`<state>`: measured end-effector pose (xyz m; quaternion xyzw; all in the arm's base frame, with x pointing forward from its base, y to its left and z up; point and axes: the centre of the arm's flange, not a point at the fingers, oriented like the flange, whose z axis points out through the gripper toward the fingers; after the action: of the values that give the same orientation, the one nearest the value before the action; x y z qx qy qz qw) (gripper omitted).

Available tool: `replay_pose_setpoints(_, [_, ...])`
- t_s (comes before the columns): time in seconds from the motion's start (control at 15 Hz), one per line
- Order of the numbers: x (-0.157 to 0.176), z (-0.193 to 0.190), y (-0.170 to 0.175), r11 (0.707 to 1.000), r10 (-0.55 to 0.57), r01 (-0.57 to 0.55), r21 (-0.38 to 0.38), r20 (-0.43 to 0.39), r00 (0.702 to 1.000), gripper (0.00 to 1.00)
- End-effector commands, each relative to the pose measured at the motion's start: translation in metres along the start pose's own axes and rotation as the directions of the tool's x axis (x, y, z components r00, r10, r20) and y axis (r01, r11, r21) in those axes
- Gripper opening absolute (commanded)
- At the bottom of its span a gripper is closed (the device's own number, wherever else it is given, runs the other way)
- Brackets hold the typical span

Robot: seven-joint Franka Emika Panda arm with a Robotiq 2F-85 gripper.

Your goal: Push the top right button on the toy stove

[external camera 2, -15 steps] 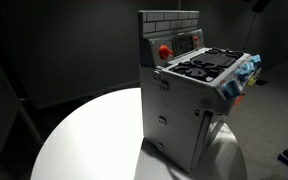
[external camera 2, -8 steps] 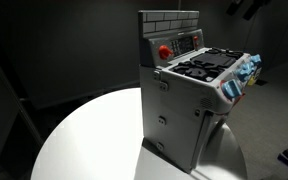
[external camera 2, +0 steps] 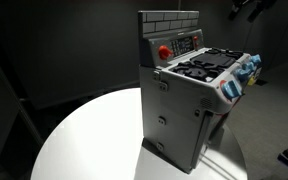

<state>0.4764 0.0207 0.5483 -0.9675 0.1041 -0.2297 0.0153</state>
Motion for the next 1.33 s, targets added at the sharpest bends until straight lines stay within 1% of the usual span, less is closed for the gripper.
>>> replay_pose_setpoints(0.0, [0.012,0.003,0.018,0.996,0.066,-0.067,-0.052,-0.031,0.997,1.0])
replay_pose_setpoints(0.07, [0.013,0.004,0.022,0.995,0.08,-0.082,-0.059,-0.029,0.996,1.0])
replay_pose_setpoints(0.13, [0.012,0.001,0.024,0.995,0.09,-0.091,-0.046,-0.018,0.996,1.0])
replay_pose_setpoints(0.2, [0.009,-0.01,0.021,0.996,0.09,-0.09,0.006,0.001,0.996,1.0])
replay_pose_setpoints(0.27, [0.007,0.005,0.024,0.997,0.074,-0.074,-0.03,-0.009,0.997,1.0])
replay_pose_setpoints(0.4, [0.006,0.002,0.021,0.996,0.085,-0.085,-0.009,-0.008,0.996,1.0])
replay_pose_setpoints(0.6, [0.006,-0.001,0.019,0.997,0.083,-0.083,-0.003,-0.011,0.996,1.0])
replay_pose_setpoints(0.67, [0.009,0.003,0.019,0.992,0.12,-0.122,-0.035,-0.066,0.991,1.0])
replay_pose_setpoints(0.93, [0.023,0.019,0.018,0.985,0.162,-0.169,-0.045,-0.125,0.979,1.0])
replay_pose_setpoints(1.07, [0.029,0.032,0.016,0.981,0.182,-0.189,-0.041,-0.133,0.974,1.0])
replay_pose_setpoints(1.27, [0.037,0.053,0.009,0.977,0.206,-0.211,-0.028,-0.121,0.971,1.0])
